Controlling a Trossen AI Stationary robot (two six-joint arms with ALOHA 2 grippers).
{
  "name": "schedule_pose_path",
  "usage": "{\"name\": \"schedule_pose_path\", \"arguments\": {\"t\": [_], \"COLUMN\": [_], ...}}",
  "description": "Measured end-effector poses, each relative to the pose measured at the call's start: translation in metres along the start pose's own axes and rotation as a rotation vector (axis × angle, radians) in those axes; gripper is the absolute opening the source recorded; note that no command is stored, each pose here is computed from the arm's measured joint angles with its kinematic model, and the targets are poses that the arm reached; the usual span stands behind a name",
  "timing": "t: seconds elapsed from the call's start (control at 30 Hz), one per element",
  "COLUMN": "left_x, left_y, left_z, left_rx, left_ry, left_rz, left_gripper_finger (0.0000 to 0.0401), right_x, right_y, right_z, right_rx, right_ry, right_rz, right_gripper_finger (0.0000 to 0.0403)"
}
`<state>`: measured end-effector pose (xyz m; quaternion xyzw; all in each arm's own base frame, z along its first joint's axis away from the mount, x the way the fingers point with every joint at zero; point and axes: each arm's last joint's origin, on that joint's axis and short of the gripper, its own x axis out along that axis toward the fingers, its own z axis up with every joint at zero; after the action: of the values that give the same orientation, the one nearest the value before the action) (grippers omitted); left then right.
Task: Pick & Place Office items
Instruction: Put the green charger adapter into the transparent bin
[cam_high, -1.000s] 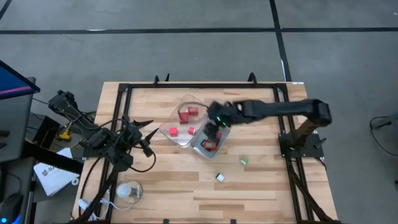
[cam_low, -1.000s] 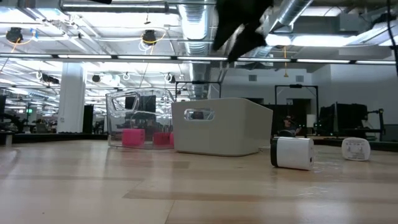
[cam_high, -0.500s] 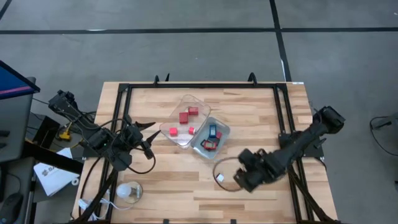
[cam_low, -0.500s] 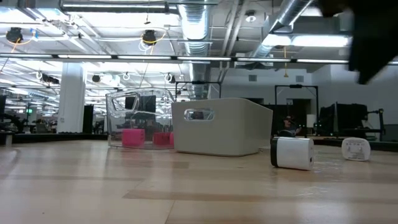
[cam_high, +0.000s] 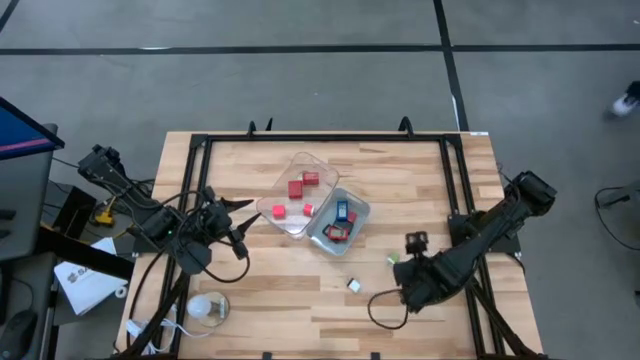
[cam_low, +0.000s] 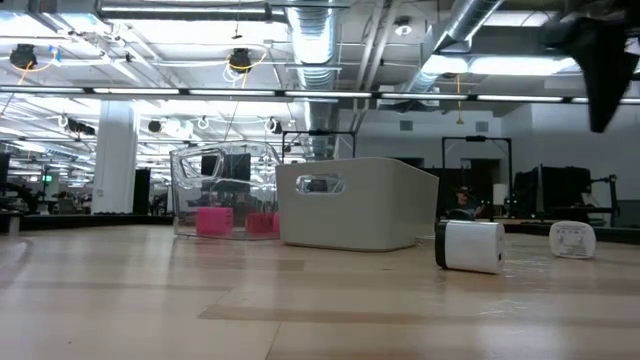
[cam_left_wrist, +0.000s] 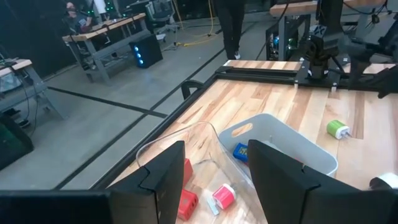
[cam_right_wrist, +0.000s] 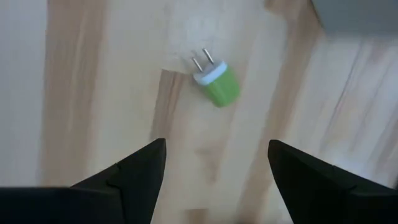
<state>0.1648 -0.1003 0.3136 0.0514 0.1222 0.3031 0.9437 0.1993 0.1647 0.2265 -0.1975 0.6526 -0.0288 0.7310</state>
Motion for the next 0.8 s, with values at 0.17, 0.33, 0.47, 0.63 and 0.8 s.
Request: {"name": "schedule_pose_path", "arguments": {"t": [0.17, 0.33, 0.47, 0.63, 0.8], "left_x": [0.0, 0.0, 0.0, 0.0, 0.0], "left_y": [0.0, 0.0, 0.0, 0.0, -0.001], "left_z": [0.0, 0.0, 0.0, 0.0, 0.0], "left_rx": [0.004, 0.004, 0.003, 0.002, 0.001], "left_ry": [0.0, 0.0, 0.0, 0.008, 0.01], "left_rz": [0.0, 0.0, 0.0, -0.015, -0.019], "left_gripper_finger": [0.017, 0.017, 0.017, 0.017, 0.017], "right_x": [0.007, 0.019, 0.04, 0.072, 0.086], "right_y": [-0.015, -0.035, -0.038, -0.033, -0.024], "right_z": [0.009, 0.027, 0.042, 0.047, 0.05], "right_rx": [-0.143, -0.144, -0.242, -0.356, -0.396], "right_ry": [-0.001, -0.026, -0.002, 0.153, 0.19], "right_rz": [-0.002, 0.052, 0.109, 0.152, 0.244], "right_gripper_finger": [0.0276, 0.0276, 0.0276, 0.0276, 0.0276]}}
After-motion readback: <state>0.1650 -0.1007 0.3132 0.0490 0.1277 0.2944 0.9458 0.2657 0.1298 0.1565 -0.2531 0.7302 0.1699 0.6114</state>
